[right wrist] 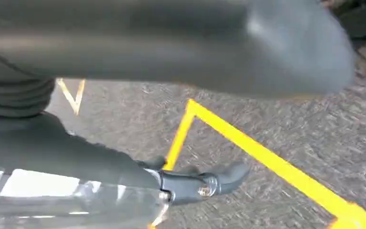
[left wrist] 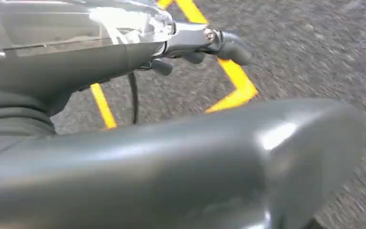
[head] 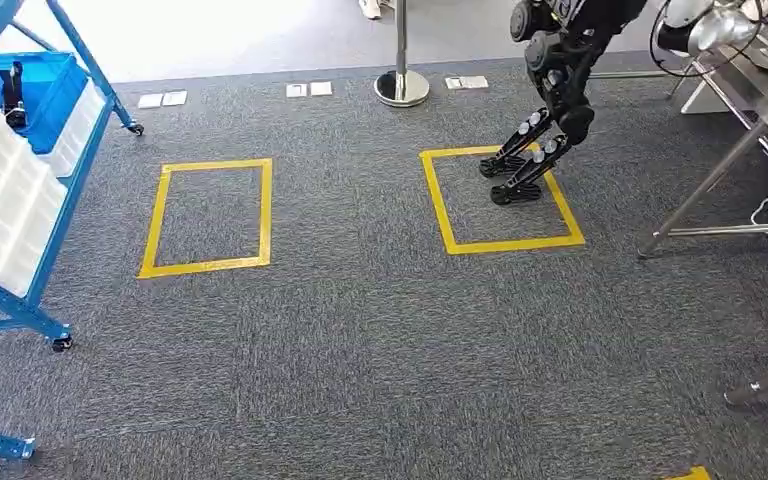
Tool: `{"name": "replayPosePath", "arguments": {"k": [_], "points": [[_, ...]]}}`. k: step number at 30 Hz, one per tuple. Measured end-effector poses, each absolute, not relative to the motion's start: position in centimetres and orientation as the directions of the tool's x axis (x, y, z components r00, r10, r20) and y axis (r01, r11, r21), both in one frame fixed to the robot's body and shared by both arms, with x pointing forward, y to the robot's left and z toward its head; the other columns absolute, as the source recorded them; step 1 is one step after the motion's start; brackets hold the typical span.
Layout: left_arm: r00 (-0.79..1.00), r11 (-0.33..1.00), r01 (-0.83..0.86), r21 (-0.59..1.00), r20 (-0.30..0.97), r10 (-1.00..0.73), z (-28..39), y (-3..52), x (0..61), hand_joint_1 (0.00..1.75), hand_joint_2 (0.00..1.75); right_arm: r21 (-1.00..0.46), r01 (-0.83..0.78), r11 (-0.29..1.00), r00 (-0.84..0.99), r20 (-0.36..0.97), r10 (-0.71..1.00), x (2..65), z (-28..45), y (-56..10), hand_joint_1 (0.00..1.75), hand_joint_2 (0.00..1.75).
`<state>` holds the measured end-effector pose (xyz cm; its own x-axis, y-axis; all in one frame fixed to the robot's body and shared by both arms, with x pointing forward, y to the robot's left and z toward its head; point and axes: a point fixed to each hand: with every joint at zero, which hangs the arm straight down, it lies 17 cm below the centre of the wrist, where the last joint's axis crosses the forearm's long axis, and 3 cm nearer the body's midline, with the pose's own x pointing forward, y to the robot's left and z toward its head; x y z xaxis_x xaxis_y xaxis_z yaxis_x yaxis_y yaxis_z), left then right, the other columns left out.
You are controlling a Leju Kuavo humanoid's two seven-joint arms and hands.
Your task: Take the parts from the cabinet and place them on the table.
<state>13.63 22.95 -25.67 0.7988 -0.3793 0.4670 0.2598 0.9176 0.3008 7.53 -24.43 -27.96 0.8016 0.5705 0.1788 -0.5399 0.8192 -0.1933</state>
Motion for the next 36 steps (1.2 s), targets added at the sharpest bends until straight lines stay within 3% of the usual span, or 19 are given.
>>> {"name": "replayPosePath", "arguments": {"k": [36], "points": [[0.802,0.918,0.256,0.303,0.464,-0.377,-25.64,22.81,13.80,0.00,0.00,-0.189,-0.554,0.811,0.792,0.181,0.583,7.33,-27.95,-24.04,0.00,0.00]]}}
